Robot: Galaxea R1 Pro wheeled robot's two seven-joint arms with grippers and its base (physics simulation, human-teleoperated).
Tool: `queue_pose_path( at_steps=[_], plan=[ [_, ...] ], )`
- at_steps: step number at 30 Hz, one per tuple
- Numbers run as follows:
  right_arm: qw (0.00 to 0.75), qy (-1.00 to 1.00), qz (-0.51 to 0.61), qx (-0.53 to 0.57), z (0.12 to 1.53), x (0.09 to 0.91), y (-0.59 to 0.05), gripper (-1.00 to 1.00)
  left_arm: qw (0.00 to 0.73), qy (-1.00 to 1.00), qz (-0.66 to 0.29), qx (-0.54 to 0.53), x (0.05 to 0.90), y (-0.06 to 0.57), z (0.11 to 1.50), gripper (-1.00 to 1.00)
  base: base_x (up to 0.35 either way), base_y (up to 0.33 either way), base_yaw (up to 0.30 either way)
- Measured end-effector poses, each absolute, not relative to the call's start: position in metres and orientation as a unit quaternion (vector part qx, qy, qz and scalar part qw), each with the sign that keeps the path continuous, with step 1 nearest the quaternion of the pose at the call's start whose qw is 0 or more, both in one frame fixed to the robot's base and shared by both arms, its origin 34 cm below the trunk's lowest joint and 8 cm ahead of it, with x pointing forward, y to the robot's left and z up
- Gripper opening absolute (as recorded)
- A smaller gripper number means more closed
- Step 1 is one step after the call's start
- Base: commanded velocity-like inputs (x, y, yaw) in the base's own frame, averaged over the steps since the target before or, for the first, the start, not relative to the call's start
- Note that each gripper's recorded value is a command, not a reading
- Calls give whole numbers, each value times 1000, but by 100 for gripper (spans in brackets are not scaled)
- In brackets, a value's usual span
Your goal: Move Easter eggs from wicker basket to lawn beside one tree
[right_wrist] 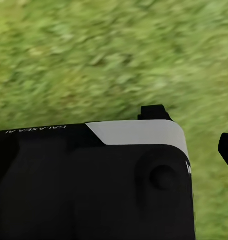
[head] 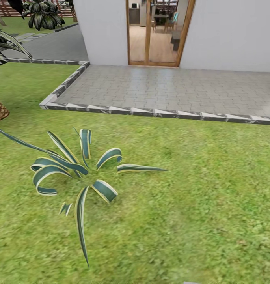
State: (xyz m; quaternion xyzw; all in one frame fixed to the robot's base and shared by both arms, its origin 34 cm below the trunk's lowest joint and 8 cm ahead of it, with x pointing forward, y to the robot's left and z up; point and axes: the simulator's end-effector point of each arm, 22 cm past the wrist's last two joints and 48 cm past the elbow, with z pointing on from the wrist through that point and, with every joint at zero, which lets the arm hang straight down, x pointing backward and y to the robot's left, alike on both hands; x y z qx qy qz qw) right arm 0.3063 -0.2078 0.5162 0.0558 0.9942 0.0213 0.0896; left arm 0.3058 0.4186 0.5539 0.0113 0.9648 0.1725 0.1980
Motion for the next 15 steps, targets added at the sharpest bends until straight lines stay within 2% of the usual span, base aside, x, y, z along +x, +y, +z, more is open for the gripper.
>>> queue_pose_path(
  at_steps=[15],
  plan=[
    [89,994,21,56,516,306,-208,100,198,965,172,12,305,419,554,100,-35,104,0]
  ],
)
